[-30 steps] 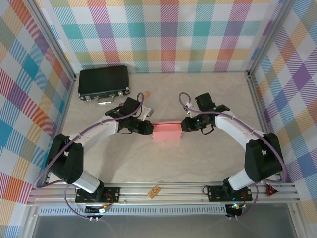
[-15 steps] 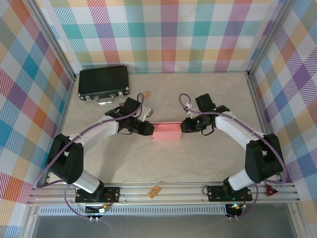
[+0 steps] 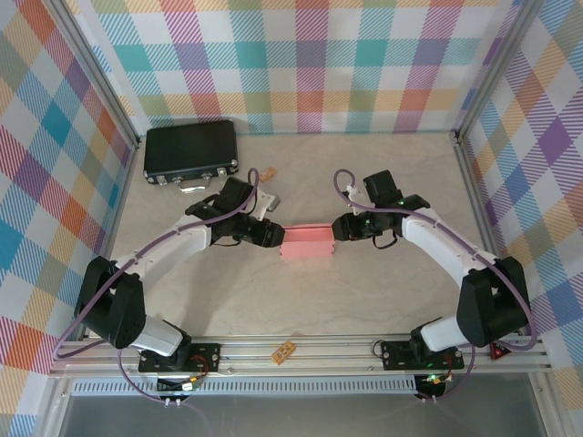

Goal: Fold the paper box

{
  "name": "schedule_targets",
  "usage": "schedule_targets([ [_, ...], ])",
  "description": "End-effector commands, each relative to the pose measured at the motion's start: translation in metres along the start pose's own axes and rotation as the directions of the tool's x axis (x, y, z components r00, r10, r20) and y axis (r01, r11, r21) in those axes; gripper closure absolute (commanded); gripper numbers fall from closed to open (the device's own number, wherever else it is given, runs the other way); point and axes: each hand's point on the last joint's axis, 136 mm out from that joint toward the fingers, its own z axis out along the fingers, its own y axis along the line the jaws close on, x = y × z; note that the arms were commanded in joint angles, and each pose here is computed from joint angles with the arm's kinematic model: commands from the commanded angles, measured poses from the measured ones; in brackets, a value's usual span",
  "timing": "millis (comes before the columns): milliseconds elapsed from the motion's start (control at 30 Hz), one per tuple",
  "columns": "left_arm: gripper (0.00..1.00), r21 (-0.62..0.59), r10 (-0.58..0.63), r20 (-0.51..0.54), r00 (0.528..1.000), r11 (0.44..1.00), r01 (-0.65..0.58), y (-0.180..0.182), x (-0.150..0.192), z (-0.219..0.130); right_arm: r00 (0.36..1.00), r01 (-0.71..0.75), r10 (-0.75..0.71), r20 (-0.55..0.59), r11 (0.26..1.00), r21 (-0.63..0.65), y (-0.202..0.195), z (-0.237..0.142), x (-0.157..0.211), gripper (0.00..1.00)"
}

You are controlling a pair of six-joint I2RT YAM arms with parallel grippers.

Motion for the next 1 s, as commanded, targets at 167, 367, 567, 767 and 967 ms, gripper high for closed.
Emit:
schedule_targets([
  [167, 0.53, -0.021, 0.015, 0.120, 0.993, 1.000, -0.013, -0.005, -0.021, -0.023, 0.996, 0.002, -0.006, 0.094, 0.999, 0.042, 0.000, -0.016, -0.022, 0.63],
  [367, 0.45, -0.035, -0.045, 0.252, 0.967, 0.998, 0.056, -0.005, -0.049, -0.037, 0.992, -0.028, 0.019, 0.127, 0.997, 0.073, -0.003, -0.020, -0.036, 0.60],
  [567, 0.40, -0.046, -0.143, 0.257, 0.956, 0.986, 0.160, 0.005, -0.059, -0.026, 0.991, -0.062, 0.051, 0.126, 0.995, 0.079, -0.004, -0.018, -0.047, 0.56],
  [767, 0.39, -0.043, -0.214, 0.186, 0.959, 0.973, 0.225, 0.011, -0.052, -0.006, 0.993, -0.089, 0.084, 0.089, 0.994, 0.063, -0.003, -0.009, -0.049, 0.55],
  [967, 0.38, -0.042, -0.237, 0.149, 0.960, 0.968, 0.246, 0.014, -0.043, 0.003, 0.994, -0.097, 0.095, 0.058, 0.994, 0.044, -0.003, -0.001, -0.045, 0.55],
])
